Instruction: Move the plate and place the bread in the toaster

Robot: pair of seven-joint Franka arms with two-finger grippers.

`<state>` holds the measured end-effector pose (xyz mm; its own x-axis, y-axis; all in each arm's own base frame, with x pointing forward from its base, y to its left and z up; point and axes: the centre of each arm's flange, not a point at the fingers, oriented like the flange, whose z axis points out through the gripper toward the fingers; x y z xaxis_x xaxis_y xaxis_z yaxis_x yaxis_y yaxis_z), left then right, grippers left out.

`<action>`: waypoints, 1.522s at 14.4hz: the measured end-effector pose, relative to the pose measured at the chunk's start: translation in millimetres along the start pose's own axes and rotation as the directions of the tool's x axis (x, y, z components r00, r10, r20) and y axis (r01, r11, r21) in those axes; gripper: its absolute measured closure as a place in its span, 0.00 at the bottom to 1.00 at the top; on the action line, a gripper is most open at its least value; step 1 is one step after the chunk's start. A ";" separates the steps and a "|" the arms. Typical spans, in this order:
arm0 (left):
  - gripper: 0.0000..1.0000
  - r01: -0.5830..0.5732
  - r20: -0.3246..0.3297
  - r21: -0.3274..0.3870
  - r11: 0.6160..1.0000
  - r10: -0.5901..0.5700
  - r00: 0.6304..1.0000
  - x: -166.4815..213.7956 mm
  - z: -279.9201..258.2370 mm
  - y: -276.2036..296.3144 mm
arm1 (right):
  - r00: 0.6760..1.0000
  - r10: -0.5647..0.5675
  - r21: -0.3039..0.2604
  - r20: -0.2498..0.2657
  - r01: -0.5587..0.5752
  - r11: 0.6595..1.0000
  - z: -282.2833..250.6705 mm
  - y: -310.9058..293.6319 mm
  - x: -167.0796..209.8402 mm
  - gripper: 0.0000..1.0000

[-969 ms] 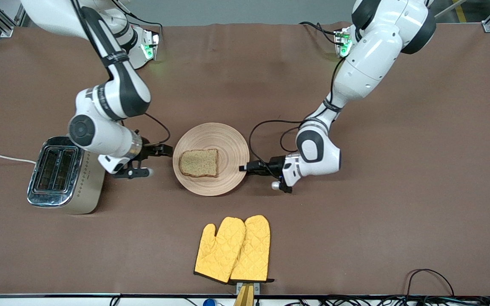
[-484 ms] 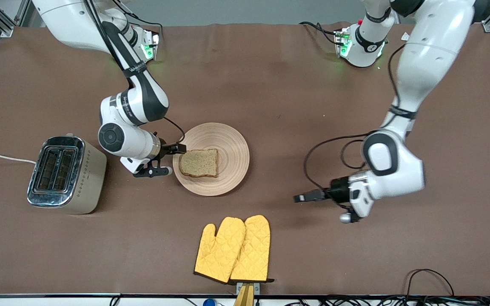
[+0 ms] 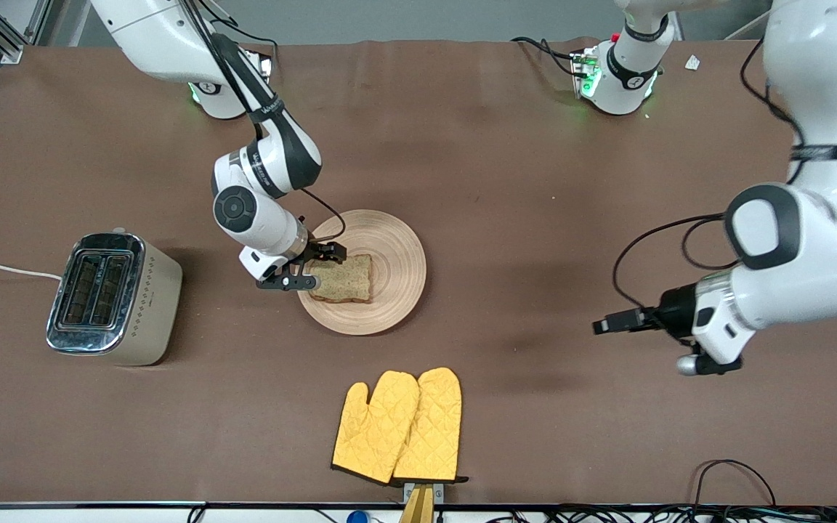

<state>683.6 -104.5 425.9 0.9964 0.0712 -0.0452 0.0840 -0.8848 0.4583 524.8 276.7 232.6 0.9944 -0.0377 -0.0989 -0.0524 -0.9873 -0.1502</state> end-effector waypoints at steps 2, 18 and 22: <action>0.00 -0.045 0.001 0.099 0.994 0.045 0.999 -11.3 -48.2 5.4 | 1.000 0.007 -0.002 -0.007 -0.007 1.000 2.5 5.3 0.3 0.04; 0.00 -0.150 -0.013 0.486 0.861 0.179 0.984 -192.3 -203.5 99.7 | 0.999 -0.021 -0.050 -0.031 0.019 0.999 1.0 19.5 7.1 0.44; 0.00 -0.099 -0.028 0.493 0.865 0.129 0.991 -205.0 -216.0 69.2 | 0.999 -0.021 -0.051 -0.031 0.019 0.999 1.1 19.9 7.2 0.56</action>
<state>486.7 -80.9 658.6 0.9988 -0.0306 0.0388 -0.0292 -0.9989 -0.0366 530.9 256.9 227.9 0.9976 -0.0220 -0.0650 -0.0286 -0.9944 -0.1021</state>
